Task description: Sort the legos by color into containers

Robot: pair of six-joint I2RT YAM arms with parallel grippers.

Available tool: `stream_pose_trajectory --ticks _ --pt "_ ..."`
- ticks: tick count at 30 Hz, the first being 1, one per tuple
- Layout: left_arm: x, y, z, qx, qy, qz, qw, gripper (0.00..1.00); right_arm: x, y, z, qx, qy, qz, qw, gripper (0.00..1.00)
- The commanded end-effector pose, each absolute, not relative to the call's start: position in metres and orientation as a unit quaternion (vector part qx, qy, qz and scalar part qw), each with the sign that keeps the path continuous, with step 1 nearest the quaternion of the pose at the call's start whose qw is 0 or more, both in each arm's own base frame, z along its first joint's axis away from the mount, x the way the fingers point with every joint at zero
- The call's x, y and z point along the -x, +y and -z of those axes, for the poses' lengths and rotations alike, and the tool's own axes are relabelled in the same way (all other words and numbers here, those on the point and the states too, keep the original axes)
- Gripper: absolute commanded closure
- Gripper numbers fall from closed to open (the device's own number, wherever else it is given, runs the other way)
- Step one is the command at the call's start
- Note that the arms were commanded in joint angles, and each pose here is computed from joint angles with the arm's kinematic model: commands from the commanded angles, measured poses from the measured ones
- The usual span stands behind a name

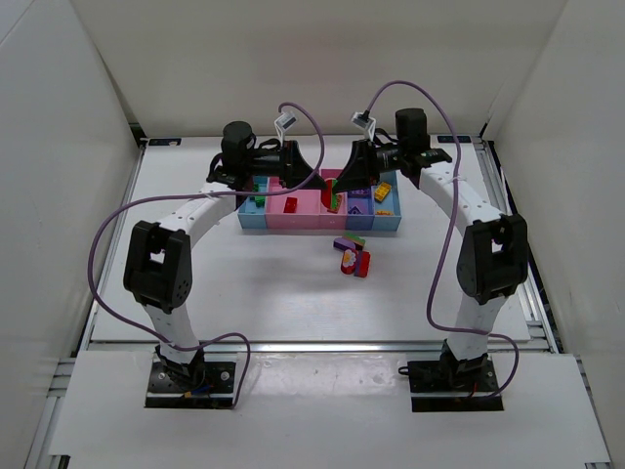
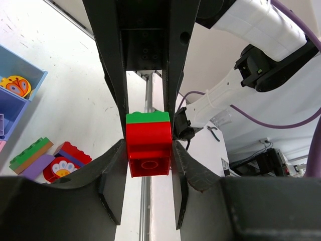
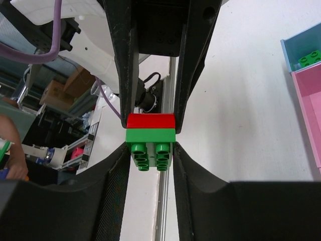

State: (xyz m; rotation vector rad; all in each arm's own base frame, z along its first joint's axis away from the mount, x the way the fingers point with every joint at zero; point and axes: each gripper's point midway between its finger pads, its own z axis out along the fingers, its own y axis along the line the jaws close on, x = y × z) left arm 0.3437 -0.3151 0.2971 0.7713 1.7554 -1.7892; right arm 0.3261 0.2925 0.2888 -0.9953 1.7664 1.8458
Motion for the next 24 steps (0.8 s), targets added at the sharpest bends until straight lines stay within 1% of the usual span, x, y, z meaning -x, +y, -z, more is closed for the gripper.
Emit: stream_pose_trajectory --ticks 1,2,3,5,13,24 --pt "-0.330 -0.311 -0.325 -0.311 0.625 0.657 0.286 0.82 -0.323 0.294 -0.301 0.381 0.609 -0.663 0.211 0.76" --pt "-0.331 -0.310 -0.325 -0.308 0.626 0.656 0.288 0.82 -0.322 0.295 -0.301 0.381 0.610 -0.663 0.210 0.84" --pt "-0.332 -0.309 -0.323 -0.306 0.628 0.656 0.287 0.82 -0.322 0.294 -0.302 0.382 0.609 -0.661 0.214 0.87" --pt "-0.335 -0.304 -0.323 -0.298 0.632 0.654 0.291 0.82 -0.319 0.294 -0.302 0.383 0.610 -0.661 0.214 0.91" --pt "-0.351 -0.277 -0.320 -0.265 0.648 0.643 0.310 0.84 -0.319 0.281 -0.301 0.369 0.620 -0.656 0.221 0.93" --pt "-0.348 -0.265 -0.313 -0.253 0.657 0.637 0.314 0.84 -0.320 0.269 -0.300 0.358 0.630 -0.649 0.233 0.93"
